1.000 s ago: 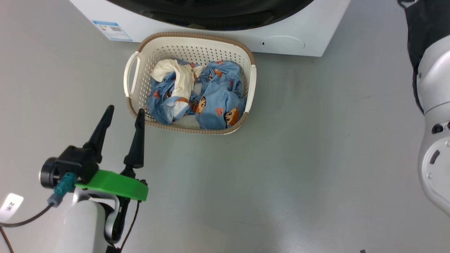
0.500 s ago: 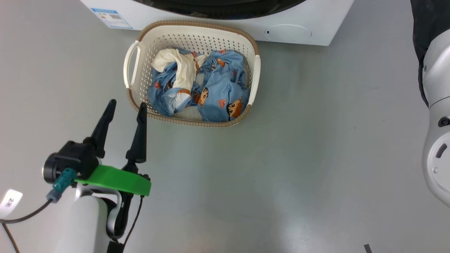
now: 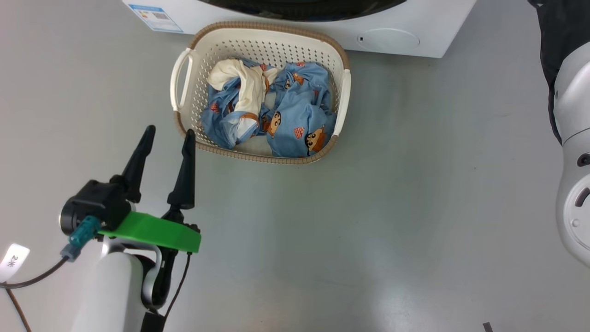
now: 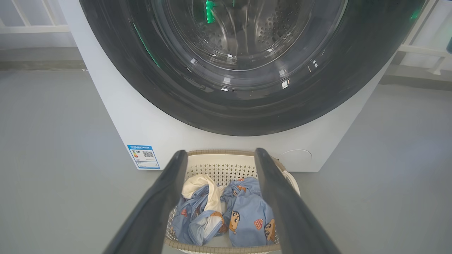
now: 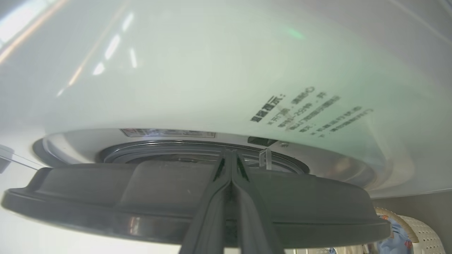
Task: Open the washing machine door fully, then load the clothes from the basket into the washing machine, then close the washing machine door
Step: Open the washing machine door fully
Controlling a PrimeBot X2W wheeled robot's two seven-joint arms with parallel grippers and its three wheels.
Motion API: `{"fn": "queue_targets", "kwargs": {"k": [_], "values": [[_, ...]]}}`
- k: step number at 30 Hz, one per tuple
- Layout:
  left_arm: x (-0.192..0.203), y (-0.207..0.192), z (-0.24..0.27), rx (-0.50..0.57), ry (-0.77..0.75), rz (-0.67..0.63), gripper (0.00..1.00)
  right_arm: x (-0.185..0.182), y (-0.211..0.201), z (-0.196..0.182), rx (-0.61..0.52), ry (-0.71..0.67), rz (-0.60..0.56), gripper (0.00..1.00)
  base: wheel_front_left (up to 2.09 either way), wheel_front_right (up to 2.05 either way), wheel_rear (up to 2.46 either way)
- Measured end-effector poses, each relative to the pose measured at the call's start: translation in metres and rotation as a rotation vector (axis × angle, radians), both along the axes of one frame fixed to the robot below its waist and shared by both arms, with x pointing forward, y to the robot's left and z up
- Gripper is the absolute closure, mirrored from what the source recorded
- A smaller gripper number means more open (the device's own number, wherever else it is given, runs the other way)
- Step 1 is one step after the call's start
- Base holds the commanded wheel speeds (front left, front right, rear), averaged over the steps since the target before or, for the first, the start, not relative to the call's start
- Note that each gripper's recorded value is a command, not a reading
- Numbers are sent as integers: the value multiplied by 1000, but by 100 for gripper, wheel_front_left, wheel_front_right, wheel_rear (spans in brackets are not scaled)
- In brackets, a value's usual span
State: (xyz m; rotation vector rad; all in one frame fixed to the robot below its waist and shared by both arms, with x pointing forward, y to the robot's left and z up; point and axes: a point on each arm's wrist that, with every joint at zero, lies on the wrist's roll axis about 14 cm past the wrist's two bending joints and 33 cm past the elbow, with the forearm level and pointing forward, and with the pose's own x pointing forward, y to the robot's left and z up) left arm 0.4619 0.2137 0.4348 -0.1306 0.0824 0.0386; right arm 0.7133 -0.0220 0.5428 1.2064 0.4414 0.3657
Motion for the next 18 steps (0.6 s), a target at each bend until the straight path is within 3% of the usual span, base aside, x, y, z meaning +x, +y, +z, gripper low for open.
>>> {"fn": "queue_targets", "kwargs": {"k": [18], "values": [[-4,3,5,-8,-7,9,0,4,1,3,13,26,-3,100,0,0,0]]}}
